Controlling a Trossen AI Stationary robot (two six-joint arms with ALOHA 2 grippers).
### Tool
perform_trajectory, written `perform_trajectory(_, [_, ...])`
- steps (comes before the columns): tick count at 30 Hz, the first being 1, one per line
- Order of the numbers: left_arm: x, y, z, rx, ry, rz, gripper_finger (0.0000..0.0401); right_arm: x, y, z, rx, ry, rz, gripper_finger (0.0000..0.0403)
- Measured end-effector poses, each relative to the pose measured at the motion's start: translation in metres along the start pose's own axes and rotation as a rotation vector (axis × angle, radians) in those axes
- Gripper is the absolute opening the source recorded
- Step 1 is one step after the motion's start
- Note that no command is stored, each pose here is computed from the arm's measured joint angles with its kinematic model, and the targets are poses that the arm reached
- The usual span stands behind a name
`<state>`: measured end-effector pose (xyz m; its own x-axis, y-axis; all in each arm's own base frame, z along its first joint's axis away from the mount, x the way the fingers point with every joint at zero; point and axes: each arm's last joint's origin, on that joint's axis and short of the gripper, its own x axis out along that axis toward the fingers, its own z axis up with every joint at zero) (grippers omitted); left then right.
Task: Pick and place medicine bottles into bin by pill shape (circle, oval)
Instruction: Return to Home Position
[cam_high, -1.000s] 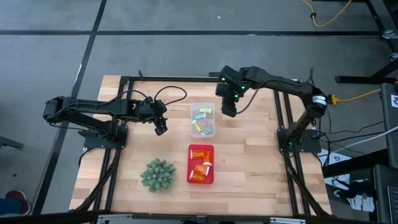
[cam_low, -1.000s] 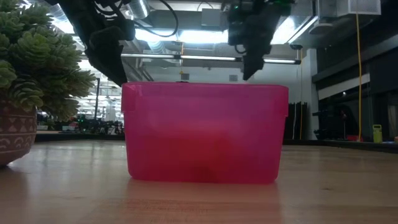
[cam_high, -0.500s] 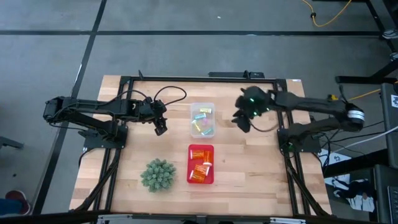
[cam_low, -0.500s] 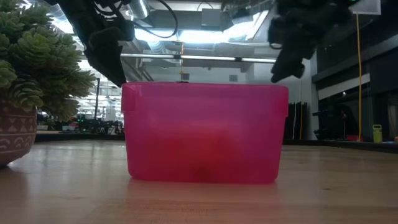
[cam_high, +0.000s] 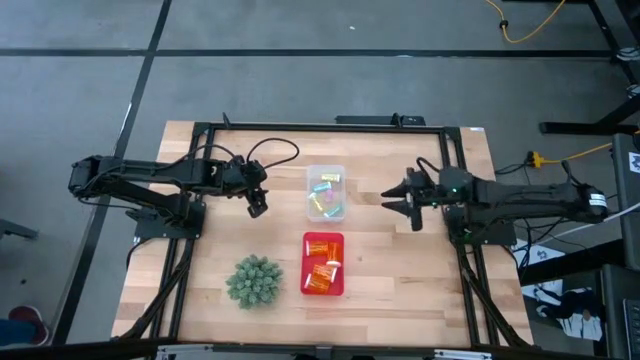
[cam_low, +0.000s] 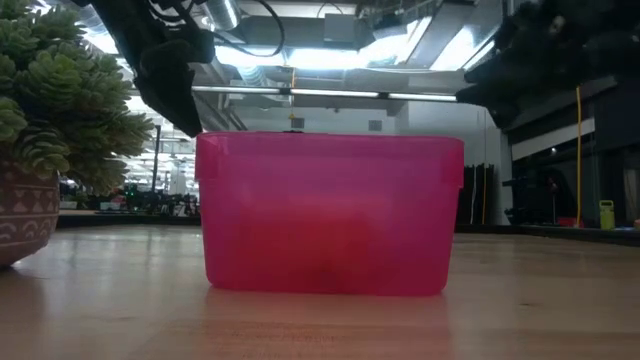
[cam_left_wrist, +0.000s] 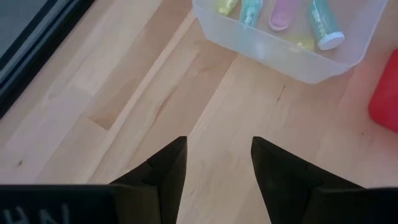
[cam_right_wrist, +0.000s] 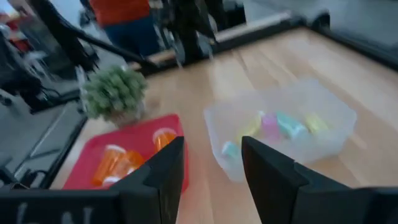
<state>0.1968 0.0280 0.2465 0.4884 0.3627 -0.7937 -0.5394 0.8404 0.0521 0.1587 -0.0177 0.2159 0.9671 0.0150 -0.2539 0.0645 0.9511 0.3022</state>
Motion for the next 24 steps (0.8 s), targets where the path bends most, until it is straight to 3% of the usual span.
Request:
perform_trajectory(5, [-0.015, 0.005, -0.001, -0.01, -0.043, -0.054, 0.0173, -0.01, 0.0, -0.023, -0.082, -0.121, 0.063, 0.0162])
perform_trajectory(11, [-0.045, 0.017, -0.006, -0.05, -0.208, -0.119, 0.0173, -0.022, -0.003, -0.048, -0.134, -0.299, 0.127, 0.0162])
perform_trajectory(16, [-0.057, 0.025, -0.022, -0.065, -0.421, -0.251, 0.0173, -0.027, -0.003, -0.048, -0.133, -0.332, 0.126, 0.0162])
perform_trajectory(24, [-0.046, 0.037, -0.063, -0.099, -0.67, -0.323, 0.0173, -0.029, -0.003, -0.048, -0.128, -0.328, 0.126, 0.0162])
